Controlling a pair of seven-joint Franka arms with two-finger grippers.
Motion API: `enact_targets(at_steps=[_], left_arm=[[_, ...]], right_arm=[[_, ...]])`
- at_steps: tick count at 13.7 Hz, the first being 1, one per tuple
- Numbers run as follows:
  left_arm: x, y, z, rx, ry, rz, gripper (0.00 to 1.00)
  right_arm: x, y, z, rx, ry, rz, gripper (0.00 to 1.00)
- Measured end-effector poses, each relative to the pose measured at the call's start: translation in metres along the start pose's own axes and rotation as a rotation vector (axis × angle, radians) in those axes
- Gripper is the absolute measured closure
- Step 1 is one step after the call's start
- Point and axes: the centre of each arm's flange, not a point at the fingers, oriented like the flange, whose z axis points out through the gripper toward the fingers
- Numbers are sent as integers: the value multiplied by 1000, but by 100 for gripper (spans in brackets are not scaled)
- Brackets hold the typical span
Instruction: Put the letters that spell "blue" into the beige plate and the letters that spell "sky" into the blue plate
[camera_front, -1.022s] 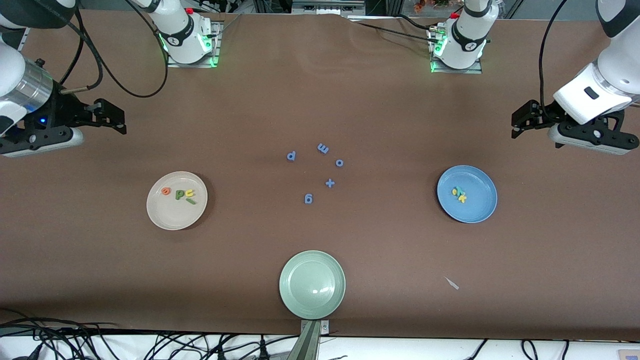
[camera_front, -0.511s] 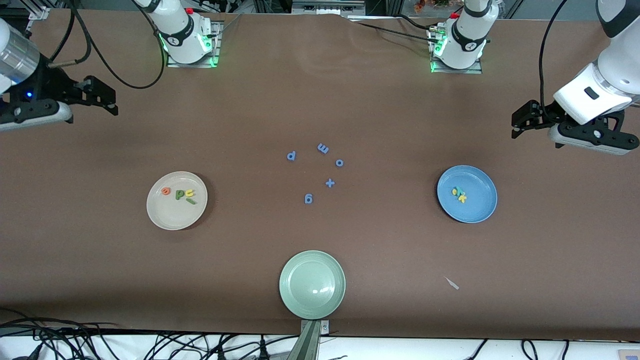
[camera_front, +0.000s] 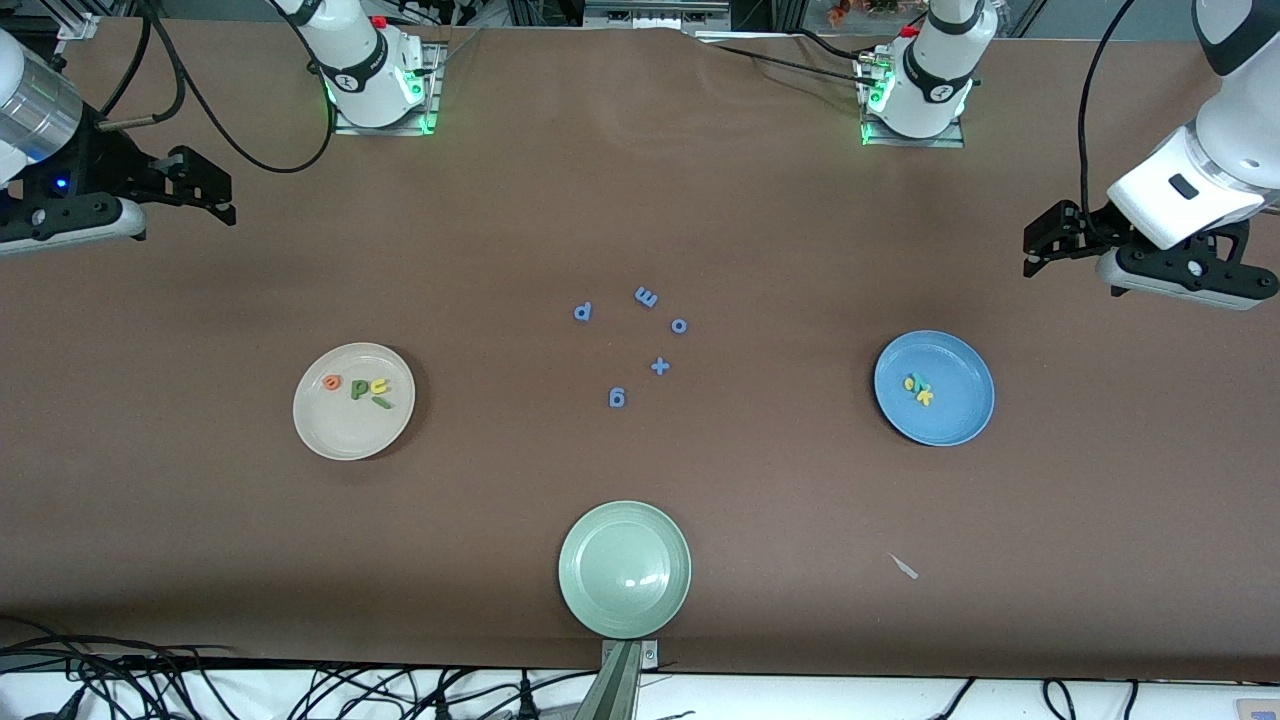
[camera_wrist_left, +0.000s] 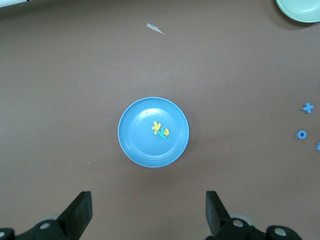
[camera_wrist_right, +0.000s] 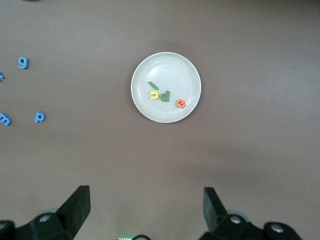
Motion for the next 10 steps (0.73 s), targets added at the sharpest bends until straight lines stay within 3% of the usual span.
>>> enact_targets(at_steps=[10], left_arm=[[0,0,0,0,0,0,0]], right_arm=[[-2,26,2,-4,-4,19,0]])
